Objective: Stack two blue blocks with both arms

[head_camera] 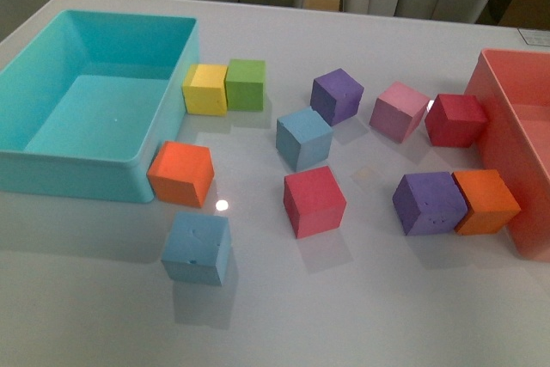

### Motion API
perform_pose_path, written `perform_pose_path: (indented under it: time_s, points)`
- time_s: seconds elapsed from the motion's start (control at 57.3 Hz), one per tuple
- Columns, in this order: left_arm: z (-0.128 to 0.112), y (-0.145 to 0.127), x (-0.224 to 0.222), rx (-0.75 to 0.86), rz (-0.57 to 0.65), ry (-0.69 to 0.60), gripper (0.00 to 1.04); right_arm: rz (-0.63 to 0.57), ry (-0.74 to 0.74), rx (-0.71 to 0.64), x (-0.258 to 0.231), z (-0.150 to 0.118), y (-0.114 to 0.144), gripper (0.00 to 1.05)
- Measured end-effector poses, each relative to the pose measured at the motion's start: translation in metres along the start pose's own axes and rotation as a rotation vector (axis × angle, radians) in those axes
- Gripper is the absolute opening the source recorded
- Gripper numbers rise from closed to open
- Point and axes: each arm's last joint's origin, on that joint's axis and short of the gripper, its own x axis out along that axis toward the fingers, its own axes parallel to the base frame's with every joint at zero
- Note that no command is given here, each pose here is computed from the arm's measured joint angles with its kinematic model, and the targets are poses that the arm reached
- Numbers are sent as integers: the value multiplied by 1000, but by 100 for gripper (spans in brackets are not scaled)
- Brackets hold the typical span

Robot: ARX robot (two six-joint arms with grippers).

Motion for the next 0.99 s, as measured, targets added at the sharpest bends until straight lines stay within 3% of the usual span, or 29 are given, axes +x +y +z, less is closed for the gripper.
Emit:
perform_pose_path:
  time_s: [0.994]
  points:
    - [0,0,0,0,0,0,96,0,-32,0,-36,9,0,2]
